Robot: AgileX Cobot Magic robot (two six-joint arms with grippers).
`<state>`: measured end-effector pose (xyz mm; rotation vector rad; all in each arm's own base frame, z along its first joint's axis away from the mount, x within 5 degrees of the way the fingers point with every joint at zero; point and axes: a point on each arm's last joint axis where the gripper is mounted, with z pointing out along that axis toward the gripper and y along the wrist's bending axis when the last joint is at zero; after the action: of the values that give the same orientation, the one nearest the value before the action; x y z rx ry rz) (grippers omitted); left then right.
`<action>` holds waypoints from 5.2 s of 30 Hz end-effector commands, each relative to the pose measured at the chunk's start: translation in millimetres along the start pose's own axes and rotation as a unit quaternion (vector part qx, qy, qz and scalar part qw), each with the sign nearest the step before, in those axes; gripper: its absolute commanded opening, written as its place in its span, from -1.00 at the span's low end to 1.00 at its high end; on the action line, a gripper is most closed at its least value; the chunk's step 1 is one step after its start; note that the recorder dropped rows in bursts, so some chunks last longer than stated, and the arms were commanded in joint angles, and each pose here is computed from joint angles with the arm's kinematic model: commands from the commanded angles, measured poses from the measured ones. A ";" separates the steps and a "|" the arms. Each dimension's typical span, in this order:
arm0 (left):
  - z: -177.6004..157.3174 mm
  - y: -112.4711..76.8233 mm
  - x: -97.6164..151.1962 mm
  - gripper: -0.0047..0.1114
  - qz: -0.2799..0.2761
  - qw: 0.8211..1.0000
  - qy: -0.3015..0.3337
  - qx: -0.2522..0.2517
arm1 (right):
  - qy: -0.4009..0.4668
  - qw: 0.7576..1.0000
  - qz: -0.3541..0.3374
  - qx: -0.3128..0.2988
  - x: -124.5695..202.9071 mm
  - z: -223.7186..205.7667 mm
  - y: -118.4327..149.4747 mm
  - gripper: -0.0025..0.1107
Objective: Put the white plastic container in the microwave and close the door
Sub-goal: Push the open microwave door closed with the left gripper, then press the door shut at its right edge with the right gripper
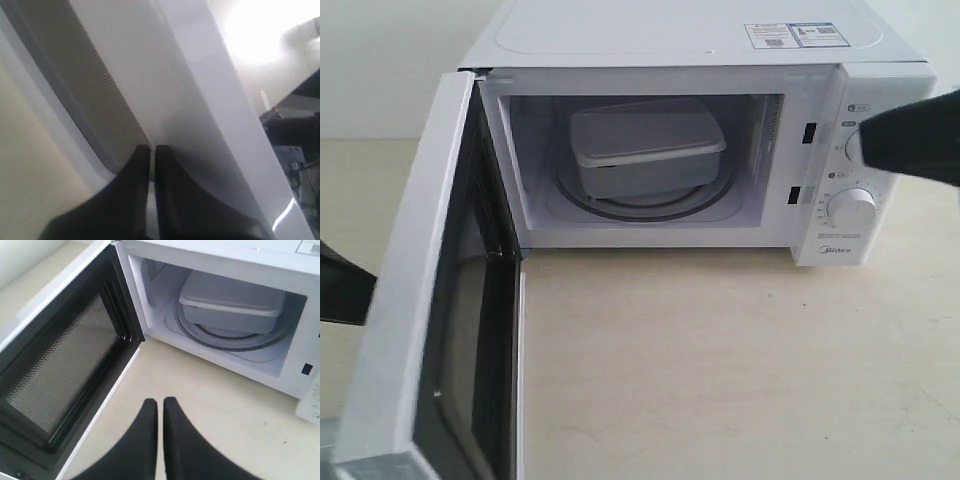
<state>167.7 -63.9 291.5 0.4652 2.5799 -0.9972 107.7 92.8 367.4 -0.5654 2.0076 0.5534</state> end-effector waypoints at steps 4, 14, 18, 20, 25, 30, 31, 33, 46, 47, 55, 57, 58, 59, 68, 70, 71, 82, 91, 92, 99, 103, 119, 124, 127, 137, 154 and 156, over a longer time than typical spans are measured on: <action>41.6 -37.9 -31.7 -0.84 0.088 0.994 0.001 0.062 | -0.037 0.999 0.005 0.009 -1.9 -35.0 -1.9 -0.96; 41.4 -49.4 -44.7 -0.84 0.134 0.989 -0.021 0.053 | -0.016 1.000 0.000 0.019 1.8 -34.8 -3.6 -0.96; 41.8 -44.8 -40.9 -0.84 0.155 0.987 0.002 0.031 | -0.002 1.000 0.000 0.023 4.5 -34.8 -4.3 -0.96; 42.0 -41.1 -39.9 -0.84 0.168 0.986 0.011 0.012 | 0.006 1.000 0.000 0.024 5.9 -34.8 -4.5 -0.96; 42.0 -37.1 -44.0 -0.84 0.177 0.984 -0.008 -0.013 | 0.015 1.000 0.000 0.026 7.5 -34.9 -4.8 -0.96; 41.8 -35.9 -47.4 -0.84 0.182 0.983 -0.025 -0.023 | 0.016 1.000 0.003 0.025 8.0 -34.5 -4.8 -0.96; 41.8 -35.9 -47.4 -0.84 0.187 0.982 -0.025 -0.023 | 0.016 1.000 0.006 0.025 8.0 -34.5 -4.8 -0.96; 41.7 -35.5 -48.8 -0.84 0.194 0.980 -0.032 -0.027 | 0.016 0.999 0.011 0.025 8.0 -34.5 -4.8 -0.96; 76.0 -7.0 -83.7 -0.84 0.206 0.971 -0.101 -0.072 | 0.015 0.999 0.024 0.022 7.9 -34.5 -4.2 -0.96; 76.1 -9.3 -88.6 -0.84 0.211 0.969 -0.107 -0.068 | 0.015 0.999 0.025 0.023 7.9 -34.5 -4.2 -0.96; 75.4 -16.9 -124.7 -0.84 0.231 0.962 -0.135 -0.063 | 0.009 0.999 0.027 0.021 6.8 -34.5 -4.0 -0.96; 76.5 -17.4 -131.4 -0.84 0.233 0.961 -0.137 -0.062 | 0.007 0.999 0.039 0.023 6.5 -34.5 -4.3 -0.96; 77.7 -17.1 -133.8 -0.84 0.233 0.961 -0.137 -0.061 | 0.006 0.999 0.041 0.025 6.2 -34.5 -4.6 -0.96; 78.5 -17.3 -137.4 -0.84 0.234 0.961 -0.138 -0.060 | 0.001 0.999 0.041 0.024 5.4 -34.5 -4.6 -0.96; 79.5 -20.8 -151.2 -0.84 0.243 0.959 -0.140 -0.051 | -0.044 0.997 0.063 0.012 15.2 -14.6 -6.2 -0.96; 78.8 -21.7 -152.0 -0.84 0.244 0.958 -0.141 -0.051 | -0.055 0.996 0.071 0.008 22.5 -5.3 -7.4 -0.96; 78.8 -21.7 -152.0 -0.84 0.244 0.958 -0.141 -0.051 | -0.060 0.995 0.078 0.005 26.3 1.4 -8.0 -0.96; 79.4 -22.4 -150.0 -0.84 0.246 0.959 -0.131 -0.044 | -0.097 0.991 0.087 -0.012 31.3 62.6 -8.9 -0.96; 80.5 -24.2 -145.7 -0.84 0.249 0.962 -0.110 -0.029 | -0.117 0.989 0.090 -0.021 31.1 114.4 -9.4 -0.96; 81.0 -24.7 -143.6 -0.84 0.253 0.962 -0.099 -0.023 | -0.114 0.989 0.089 -0.018 32.2 117.7 -10.0 -0.96; 59.5 -39.3 -119.1 -0.84 0.262 0.965 -0.014 -0.006 | -0.115 0.991 0.065 0.005 32.2 120.1 -13.7 -0.96; 25.6 -61.7 -103.5 -0.84 0.266 0.962 -0.059 -0.006 | -0.135 0.988 0.062 0.031 29.1 117.0 -18.5 -0.96; -62.2 -92.9 1.6 -0.84 0.236 0.930 -0.276 -0.050 | -0.188 0.970 0.087 0.126 44.3 112.4 -40.0 -0.96; -62.5 -86.8 32.5 -0.84 0.229 0.927 -0.292 -0.049 | -0.189 0.970 0.085 0.126 50.3 112.4 -40.9 -0.96; -59.6 -82.7 44.1 -0.84 0.229 0.927 -0.292 -0.049 | -0.201 0.966 0.093 0.131 49.0 112.6 -42.2 -0.96; -54.4 -77.4 52.0 -0.84 0.208 0.933 -0.290 -0.044 | -0.189 0.967 0.087 0.149 56.9 132.2 -46.3 -0.96; -55.5 -77.4 50.5 -0.84 0.206 0.930 -0.300 -0.046 | -0.219 0.957 0.081 0.173 50.0 141.1 -50.7 -0.96; -55.5 -77.4 50.5 -0.84 0.206 0.930 -0.300 -0.046 | -0.221 0.956 0.081 0.173 47.6 143.8 -50.5 -0.96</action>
<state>80.5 -71.4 352.9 0.5621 1.8836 -0.7187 208.4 127.1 249.0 -0.0553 1.6913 0.3730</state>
